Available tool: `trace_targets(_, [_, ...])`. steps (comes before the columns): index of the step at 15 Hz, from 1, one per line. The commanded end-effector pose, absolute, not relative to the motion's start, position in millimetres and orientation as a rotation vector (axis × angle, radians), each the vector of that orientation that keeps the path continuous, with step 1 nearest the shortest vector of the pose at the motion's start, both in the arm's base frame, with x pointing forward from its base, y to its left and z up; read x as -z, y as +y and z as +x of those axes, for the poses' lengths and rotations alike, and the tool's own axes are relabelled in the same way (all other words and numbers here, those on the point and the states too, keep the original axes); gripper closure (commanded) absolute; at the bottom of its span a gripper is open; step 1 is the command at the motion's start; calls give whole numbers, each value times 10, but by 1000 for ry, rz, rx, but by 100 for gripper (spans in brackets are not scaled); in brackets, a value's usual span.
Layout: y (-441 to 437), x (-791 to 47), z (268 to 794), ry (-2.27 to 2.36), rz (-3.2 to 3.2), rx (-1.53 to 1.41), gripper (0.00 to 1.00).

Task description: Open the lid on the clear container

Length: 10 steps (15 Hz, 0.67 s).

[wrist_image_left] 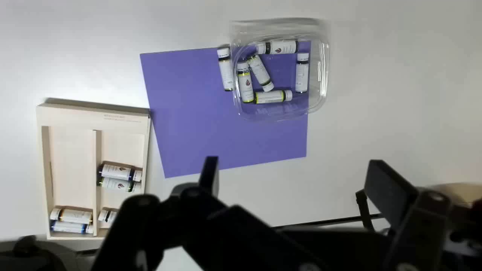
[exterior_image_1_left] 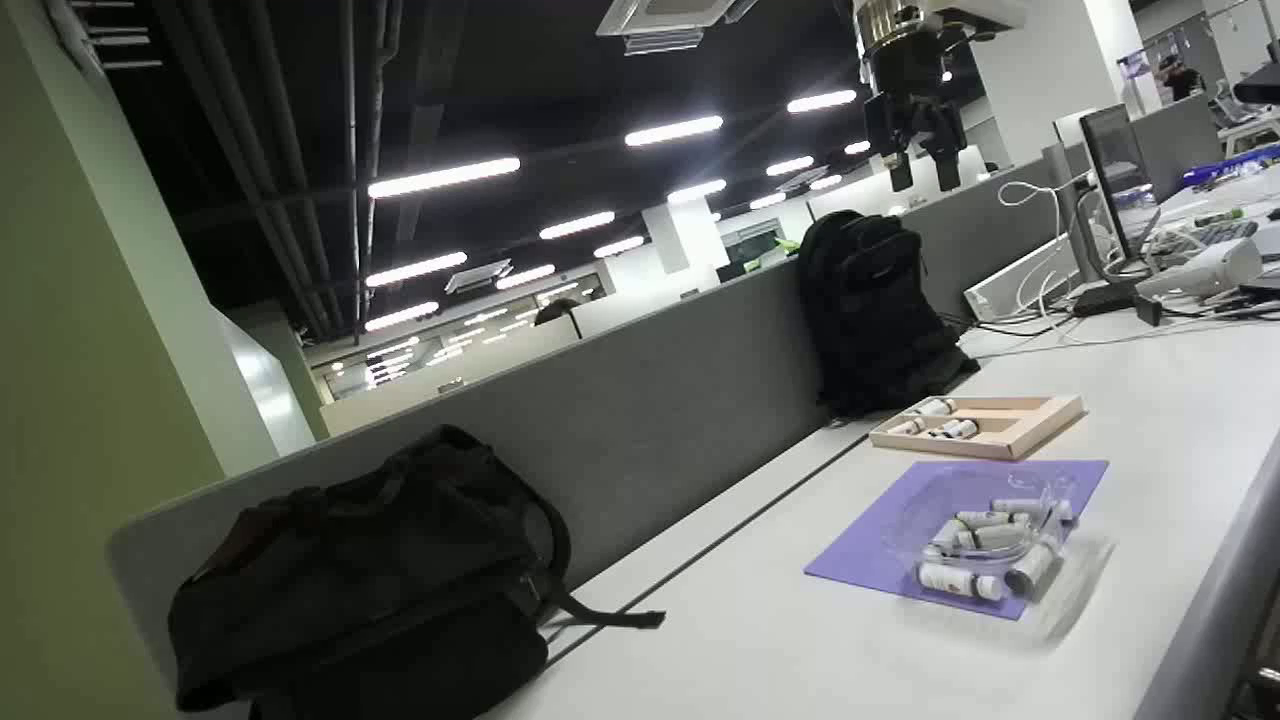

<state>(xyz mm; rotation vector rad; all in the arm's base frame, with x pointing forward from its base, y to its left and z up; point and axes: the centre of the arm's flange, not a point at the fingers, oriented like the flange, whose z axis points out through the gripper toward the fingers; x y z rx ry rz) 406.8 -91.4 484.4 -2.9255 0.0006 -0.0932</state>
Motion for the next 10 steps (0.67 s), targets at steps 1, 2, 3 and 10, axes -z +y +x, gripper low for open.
trace_targets(1, [-914,-4843,4069,1,-2926,93,0])
trace_targets(2, [-915,-4844,4070,1,-2926,95,0])
trace_targets(3, [-915,-4845,4070,1,-2926,96,0])
trace_targets(10, [-864,-4558,4164,-66,-2825,58,0])
